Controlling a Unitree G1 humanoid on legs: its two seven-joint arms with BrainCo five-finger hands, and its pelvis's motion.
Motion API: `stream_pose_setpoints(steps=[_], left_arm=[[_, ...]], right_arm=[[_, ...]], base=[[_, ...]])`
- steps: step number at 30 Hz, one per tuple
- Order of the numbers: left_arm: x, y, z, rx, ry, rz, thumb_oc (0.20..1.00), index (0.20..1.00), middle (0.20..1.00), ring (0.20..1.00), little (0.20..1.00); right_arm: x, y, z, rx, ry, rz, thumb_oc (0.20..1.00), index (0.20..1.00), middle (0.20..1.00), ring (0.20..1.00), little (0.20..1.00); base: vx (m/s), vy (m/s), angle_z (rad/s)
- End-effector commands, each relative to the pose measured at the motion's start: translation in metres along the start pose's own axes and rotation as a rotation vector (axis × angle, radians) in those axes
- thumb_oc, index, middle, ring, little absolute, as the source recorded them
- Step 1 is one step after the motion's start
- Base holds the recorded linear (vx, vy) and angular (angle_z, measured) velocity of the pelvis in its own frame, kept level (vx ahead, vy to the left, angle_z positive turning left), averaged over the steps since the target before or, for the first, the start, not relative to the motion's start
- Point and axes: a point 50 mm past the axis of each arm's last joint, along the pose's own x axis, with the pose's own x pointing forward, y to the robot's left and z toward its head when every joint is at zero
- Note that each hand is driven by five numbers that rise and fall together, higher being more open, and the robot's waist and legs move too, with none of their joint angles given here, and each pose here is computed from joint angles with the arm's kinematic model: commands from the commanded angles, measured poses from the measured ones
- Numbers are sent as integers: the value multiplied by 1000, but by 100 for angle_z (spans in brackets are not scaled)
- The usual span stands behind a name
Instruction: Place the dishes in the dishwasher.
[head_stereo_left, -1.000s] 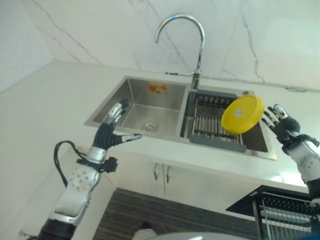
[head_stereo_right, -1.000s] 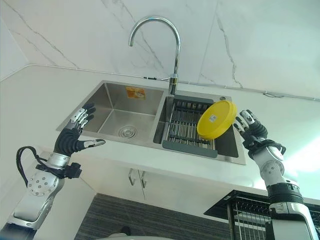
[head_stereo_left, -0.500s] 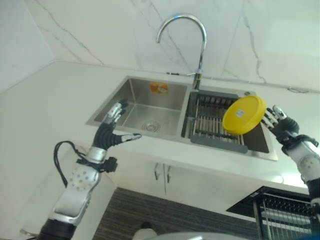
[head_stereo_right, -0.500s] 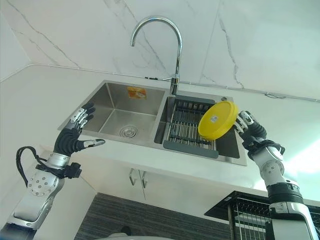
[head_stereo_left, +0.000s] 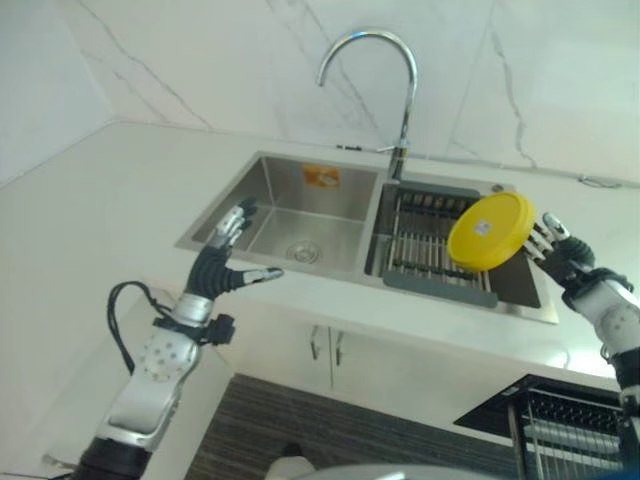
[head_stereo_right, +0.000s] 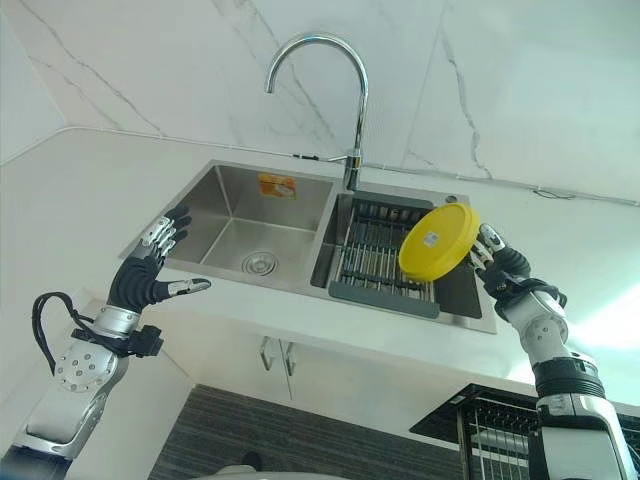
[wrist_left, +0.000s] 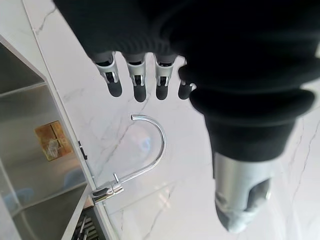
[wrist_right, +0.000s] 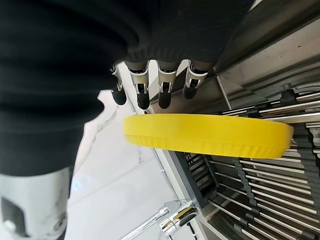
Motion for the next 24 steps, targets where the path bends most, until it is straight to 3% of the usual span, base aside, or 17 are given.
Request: stream_pose_setpoints(steps=[1,24], left_arm=[[12,3,18,38,-94,-28,1000,1000,1000,1000,1000],[10,7,15,57,-57,-32,1000,1000,1000,1000,1000]], right_arm=[[8,24,57,-40,-137,59,1000,1000,1000,1000,1000],[12,19,55,-109,-82,30,1000,1000,1000,1000,1000]], base=[[0,0,0],[18,-7,1]])
